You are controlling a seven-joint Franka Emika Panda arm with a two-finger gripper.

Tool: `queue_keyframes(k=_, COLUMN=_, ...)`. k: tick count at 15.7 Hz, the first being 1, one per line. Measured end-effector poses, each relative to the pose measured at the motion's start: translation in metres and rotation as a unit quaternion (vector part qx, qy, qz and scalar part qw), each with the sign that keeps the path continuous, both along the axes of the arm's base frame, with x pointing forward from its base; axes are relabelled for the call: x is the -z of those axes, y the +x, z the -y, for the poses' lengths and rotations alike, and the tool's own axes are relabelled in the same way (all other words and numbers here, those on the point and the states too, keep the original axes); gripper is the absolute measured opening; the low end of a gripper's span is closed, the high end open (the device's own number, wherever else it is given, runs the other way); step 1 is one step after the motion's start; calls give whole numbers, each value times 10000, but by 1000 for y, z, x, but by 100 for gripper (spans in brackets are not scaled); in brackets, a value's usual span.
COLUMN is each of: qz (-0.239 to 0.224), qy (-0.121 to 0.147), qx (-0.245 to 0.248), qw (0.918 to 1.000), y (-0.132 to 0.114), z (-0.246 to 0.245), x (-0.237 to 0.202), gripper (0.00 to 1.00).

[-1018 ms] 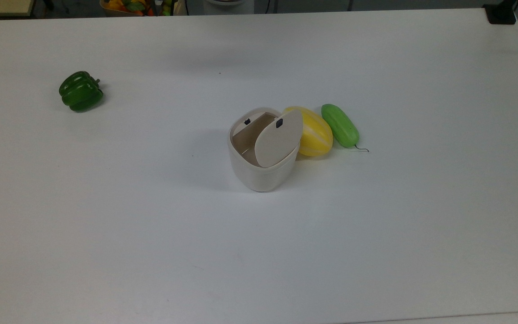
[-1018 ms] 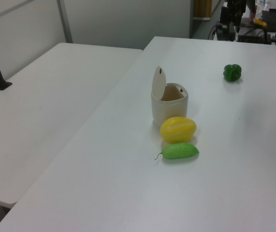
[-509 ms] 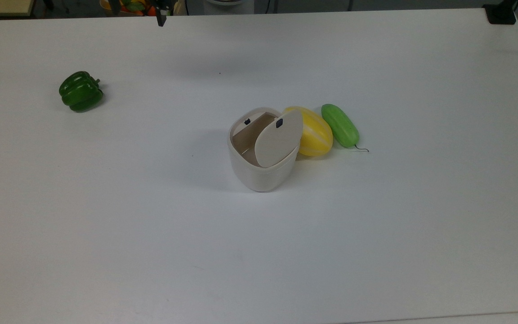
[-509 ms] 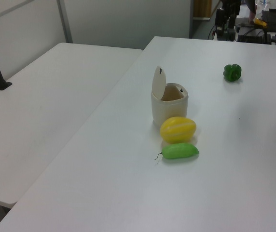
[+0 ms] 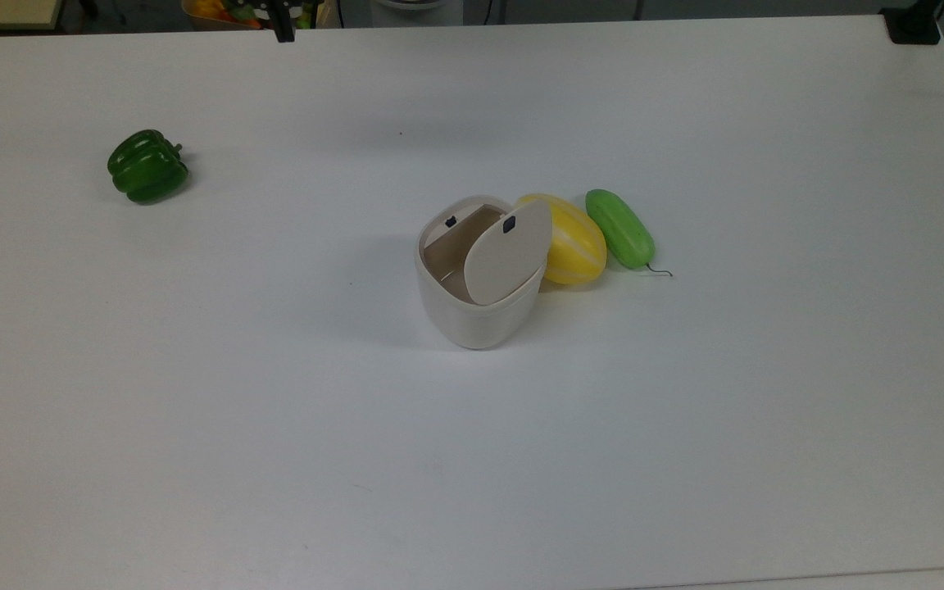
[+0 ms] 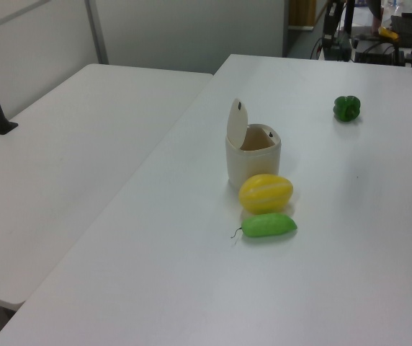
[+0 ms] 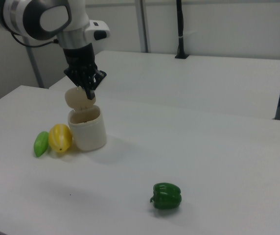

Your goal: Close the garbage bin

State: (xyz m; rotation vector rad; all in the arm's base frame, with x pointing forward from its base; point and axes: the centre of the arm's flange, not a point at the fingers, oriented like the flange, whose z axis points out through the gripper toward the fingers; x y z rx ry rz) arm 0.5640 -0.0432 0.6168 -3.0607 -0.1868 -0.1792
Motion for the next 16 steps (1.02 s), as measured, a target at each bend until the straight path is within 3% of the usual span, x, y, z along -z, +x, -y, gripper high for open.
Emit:
queue_keyframes(k=4, qz=356, qy=-107, qx=-871, qw=9955, y=10, z=-30, x=-3, gripper=4)
queue_keyframes(k=7, qz=530, qy=214, qx=-1490, qw=9872, y=23, z=-49, x=7, gripper=7)
queue_keyframes(k=10, qz=830, qy=573, qx=-1709, qw=9801, y=41, z=-64, x=16, gripper=8)
queue_keyframes(k=16, qz=1417, qy=571, qx=-1920, qw=9694, y=78, z=-118, x=35, gripper=8)
